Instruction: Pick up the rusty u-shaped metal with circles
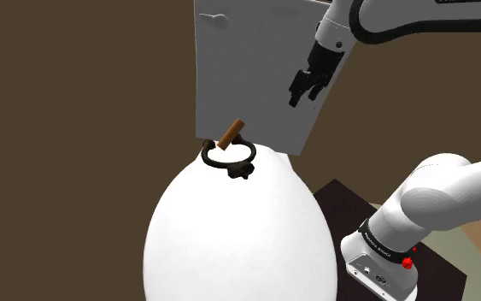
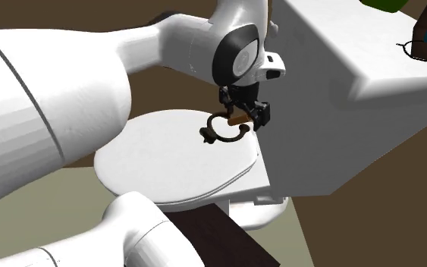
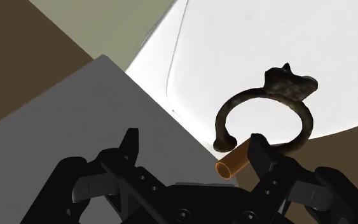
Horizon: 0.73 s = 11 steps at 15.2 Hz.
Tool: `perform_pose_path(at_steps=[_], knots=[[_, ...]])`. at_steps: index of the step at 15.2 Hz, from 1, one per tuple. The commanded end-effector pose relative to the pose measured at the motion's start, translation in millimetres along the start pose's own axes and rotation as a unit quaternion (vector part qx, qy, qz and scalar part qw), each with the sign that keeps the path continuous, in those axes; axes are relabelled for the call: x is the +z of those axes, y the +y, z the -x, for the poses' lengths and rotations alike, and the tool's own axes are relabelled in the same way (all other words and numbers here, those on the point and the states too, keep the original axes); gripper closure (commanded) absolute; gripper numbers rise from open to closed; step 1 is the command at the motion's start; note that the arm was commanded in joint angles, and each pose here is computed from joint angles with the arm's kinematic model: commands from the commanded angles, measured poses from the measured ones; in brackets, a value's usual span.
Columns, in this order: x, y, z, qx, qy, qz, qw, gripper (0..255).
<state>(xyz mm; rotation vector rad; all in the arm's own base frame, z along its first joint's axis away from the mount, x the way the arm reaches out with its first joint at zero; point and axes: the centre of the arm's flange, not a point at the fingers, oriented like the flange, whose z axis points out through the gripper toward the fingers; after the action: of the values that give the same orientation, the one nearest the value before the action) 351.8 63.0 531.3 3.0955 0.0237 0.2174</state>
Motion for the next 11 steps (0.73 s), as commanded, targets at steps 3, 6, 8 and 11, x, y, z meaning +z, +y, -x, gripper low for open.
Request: perform_pose_path(at_steps=[3, 6, 8, 11], knots=[[46.0, -23.8, -19.0, 0.011, -0.003, 0.007, 0.9999, 0], [80.7, -40.2, -32.3, 0.019, -0.005, 0.013, 0.9997, 0], [104.0, -50.7, -41.2, 0.024, -0.007, 0.017, 0.9995, 0], [139.2, -66.1, -54.6, 0.032, -0.01, 0.023, 0.9992, 0]])
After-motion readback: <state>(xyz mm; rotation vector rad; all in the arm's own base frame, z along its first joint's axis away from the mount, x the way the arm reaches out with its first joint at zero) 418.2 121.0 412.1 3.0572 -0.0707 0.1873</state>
